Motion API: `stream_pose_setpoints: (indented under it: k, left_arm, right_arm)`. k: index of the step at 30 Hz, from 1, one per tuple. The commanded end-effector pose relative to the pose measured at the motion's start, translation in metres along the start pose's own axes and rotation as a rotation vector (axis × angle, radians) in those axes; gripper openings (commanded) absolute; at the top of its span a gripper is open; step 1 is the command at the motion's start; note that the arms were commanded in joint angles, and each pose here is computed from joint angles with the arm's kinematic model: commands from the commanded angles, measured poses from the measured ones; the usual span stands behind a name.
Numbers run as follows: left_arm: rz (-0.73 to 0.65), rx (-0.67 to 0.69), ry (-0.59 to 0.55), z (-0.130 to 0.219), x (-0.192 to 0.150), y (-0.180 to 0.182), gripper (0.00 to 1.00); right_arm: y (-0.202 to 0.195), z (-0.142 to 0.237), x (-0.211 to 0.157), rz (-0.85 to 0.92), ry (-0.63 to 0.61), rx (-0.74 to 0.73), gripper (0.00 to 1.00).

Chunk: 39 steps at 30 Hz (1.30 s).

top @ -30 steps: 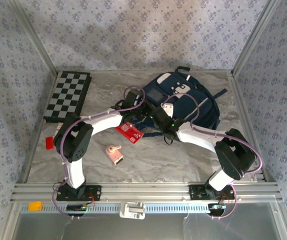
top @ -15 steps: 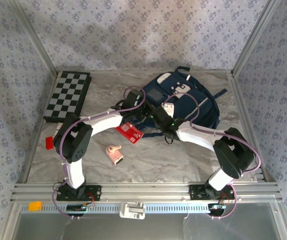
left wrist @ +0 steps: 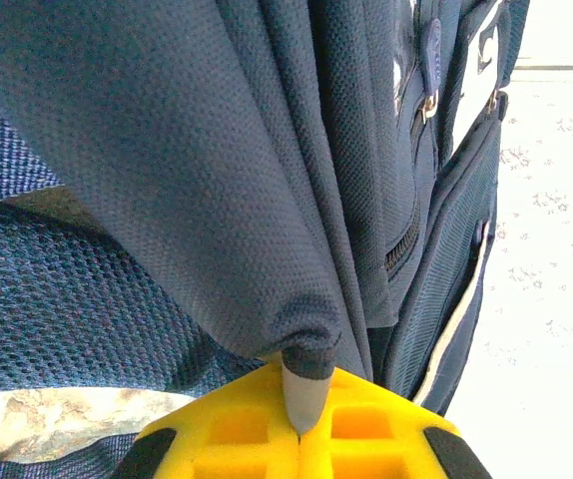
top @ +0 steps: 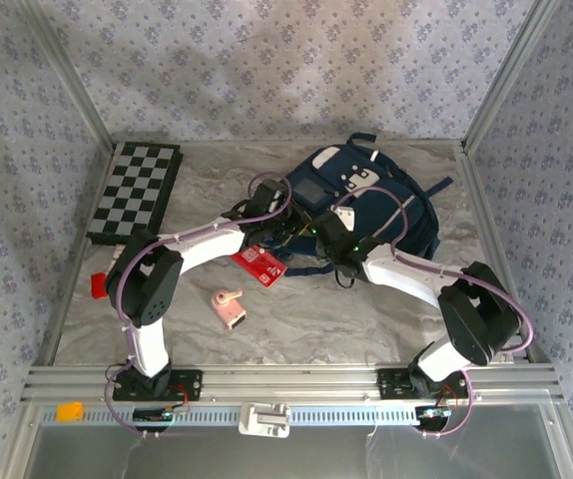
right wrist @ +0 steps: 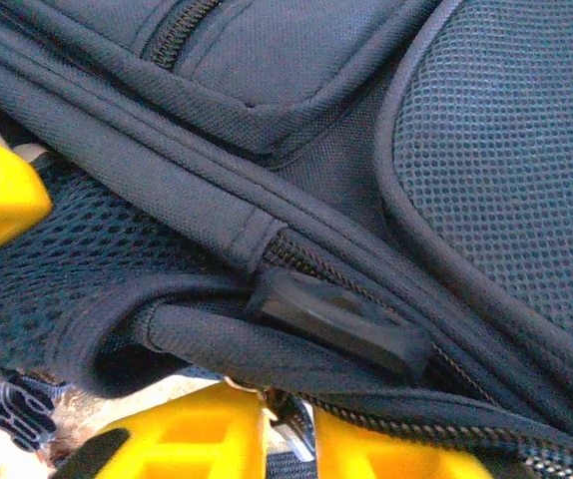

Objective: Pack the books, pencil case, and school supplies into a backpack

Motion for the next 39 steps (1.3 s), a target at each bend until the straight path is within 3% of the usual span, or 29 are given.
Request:
stream_pose_setpoints:
  k: [1, 9, 15, 19, 28, 33, 37, 39]
  left_arm:
    - [-0.063, -0.169, 0.011, 0.030, -0.003, -0.050, 0.00]
    - [-0.072, -0.167, 0.012, 0.031, -0.002, -0.052, 0.00]
    - [-0.078, -0.134, -0.020, 0.035, 0.009, -0.046, 0.00]
    - [-0.076, -0.079, -0.065, 0.037, 0.031, -0.036, 0.00]
    - [-0.073, -0.004, -0.129, 0.042, 0.100, -0.013, 0.00]
    - [-0.114, 0.002, -0.120, 0.026, 0.144, -0.010, 0.00]
    - [-0.174, -0.026, -0.053, -0.002, 0.163, -0.021, 0.00]
    - [-0.191, -0.031, -0.023, -0.015, 0.170, -0.024, 0.00]
  right_arm:
    - [-0.001, -0.011, 0.010, 0.009, -0.011, -0.053, 0.23]
    - [0.003, -0.022, 0.018, 0.036, -0.034, -0.077, 0.19]
    - [0.003, -0.015, 0.010, 0.075, 0.011, -0.066, 0.07]
    - [-0.002, 0.001, -0.003, 0.088, 0.049, -0.050, 0.00]
    - [-0.044, 0.042, -0.038, 0.029, 0.175, -0.039, 0.00]
    - [-0.050, 0.062, -0.043, 0.055, 0.232, 0.049, 0.00]
    - [-0.022, 0.065, -0.036, 0.080, 0.274, 0.288, 0.00]
    - [-0.009, 0.064, -0.029, 0.081, 0.269, 0.326, 0.00]
Point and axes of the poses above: each hand's point on the last joint's axis, 136 mm out from that joint toward the fingers, its own z axis back along the fingers, its own y axis along the line the jaws close on, x = y × z, the point moved 10 cm from there along z, back along the fingers, and after that the axes turned 3 degrees about -z, right-handed, at the moved point
